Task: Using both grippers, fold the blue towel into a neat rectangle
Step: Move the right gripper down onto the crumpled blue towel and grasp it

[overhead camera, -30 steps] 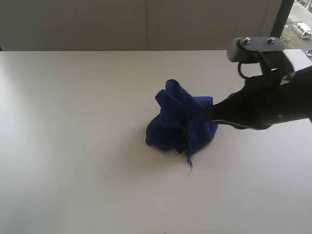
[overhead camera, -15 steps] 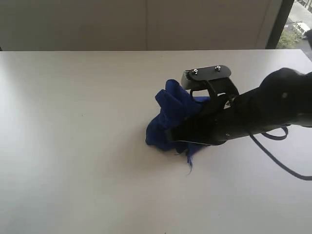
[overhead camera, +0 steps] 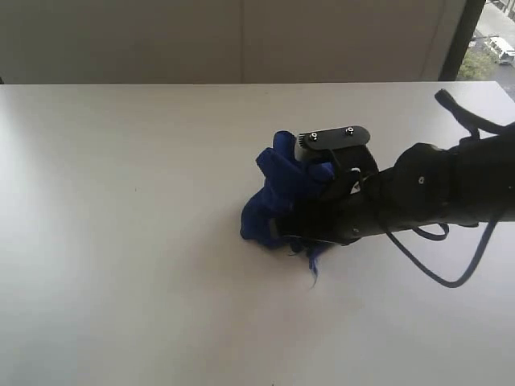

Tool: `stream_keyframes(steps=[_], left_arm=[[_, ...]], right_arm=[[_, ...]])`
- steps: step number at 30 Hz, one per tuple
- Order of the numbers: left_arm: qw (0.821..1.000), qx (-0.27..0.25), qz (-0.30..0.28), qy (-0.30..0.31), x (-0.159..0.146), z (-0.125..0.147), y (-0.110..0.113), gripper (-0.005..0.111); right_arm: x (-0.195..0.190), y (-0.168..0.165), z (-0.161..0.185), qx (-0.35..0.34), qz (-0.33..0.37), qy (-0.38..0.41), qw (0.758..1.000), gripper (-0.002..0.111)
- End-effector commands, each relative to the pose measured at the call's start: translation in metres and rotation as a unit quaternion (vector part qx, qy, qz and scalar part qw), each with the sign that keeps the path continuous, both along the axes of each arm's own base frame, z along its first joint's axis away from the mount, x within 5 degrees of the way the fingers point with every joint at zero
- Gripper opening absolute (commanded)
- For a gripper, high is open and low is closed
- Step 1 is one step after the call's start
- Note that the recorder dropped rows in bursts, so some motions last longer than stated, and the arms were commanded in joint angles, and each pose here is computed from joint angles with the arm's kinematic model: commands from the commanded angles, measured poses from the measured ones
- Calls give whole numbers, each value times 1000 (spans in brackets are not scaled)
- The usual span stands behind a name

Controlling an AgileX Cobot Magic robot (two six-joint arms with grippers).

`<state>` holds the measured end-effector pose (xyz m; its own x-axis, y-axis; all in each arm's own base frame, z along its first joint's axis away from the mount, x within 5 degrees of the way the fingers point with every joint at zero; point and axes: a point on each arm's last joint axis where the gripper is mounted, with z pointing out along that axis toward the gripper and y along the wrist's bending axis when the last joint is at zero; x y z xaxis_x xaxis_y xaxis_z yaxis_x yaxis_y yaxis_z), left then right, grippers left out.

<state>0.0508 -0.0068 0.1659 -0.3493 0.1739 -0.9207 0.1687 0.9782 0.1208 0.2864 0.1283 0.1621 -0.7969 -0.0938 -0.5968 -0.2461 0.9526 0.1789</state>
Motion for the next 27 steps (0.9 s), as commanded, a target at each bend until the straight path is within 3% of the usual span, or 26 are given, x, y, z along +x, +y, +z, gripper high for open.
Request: stream_keyframes(steps=[1, 9, 16, 27], left_arm=[[1000, 1, 1, 2, 0, -1, 0, 0], [1000, 1, 1, 2, 0, -1, 0, 0], [1000, 1, 1, 2, 0, -1, 0, 0], [1000, 1, 1, 2, 0, -1, 0, 0]], right_arm=[[0, 1, -5, 0, -3, 6, 1000, 52], [-11, 2, -10, -16, 36, 65, 997, 52], [-9, 0, -10, -60, 82, 32, 994, 52], [-3, -1, -24, -66, 73, 32, 995, 49]])
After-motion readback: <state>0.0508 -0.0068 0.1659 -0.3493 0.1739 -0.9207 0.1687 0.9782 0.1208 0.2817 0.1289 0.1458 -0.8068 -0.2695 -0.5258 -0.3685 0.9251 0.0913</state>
